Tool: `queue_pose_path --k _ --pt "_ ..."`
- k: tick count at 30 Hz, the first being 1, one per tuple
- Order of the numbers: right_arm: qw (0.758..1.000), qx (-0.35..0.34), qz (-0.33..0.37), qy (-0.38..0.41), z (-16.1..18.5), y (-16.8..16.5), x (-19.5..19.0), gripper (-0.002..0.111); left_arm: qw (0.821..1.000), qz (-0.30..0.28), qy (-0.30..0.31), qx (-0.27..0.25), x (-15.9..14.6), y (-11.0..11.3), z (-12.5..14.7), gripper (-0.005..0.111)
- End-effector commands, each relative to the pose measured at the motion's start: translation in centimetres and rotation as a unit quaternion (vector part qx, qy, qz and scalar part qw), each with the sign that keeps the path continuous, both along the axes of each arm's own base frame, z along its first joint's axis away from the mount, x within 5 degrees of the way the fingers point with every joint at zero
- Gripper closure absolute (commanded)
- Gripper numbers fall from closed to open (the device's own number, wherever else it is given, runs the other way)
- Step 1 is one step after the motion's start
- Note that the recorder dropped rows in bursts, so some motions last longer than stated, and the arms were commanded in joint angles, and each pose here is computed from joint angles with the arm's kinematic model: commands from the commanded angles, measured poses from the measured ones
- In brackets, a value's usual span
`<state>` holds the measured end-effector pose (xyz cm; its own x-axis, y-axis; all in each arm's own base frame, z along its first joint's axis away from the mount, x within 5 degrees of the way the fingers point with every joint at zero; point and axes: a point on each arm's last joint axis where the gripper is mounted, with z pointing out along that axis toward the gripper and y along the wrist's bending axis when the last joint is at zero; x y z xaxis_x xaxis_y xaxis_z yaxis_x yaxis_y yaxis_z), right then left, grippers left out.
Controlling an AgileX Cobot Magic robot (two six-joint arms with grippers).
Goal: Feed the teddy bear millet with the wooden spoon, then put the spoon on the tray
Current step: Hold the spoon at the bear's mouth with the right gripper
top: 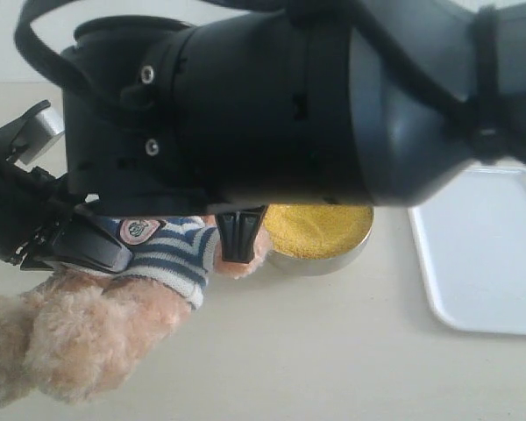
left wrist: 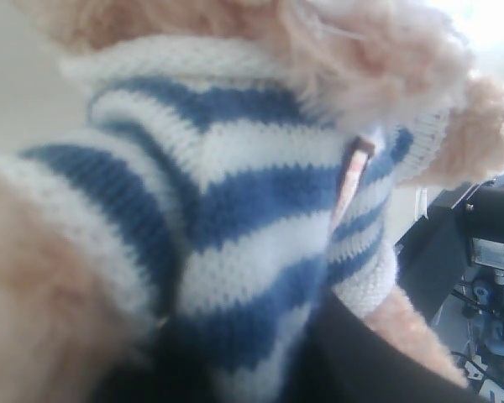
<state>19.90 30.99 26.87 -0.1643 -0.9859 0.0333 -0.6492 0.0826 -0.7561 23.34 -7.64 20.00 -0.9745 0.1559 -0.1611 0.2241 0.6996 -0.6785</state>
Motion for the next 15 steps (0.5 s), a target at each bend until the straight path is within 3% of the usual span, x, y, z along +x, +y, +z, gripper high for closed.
queue_pose_path --k 1,15 --pt "1.0 0.004 -0.003 -0.006 0.38 -0.15 -0.02 0.109 1.0 0.002 0.002 -0.015 -0.05 -0.18 0.25 0.103" --pt "1.0 0.008 -0.006 0.004 0.24 -0.15 -0.14 0.109 1.0 0.002 0.002 -0.015 -0.05 -0.18 0.25 0.103"
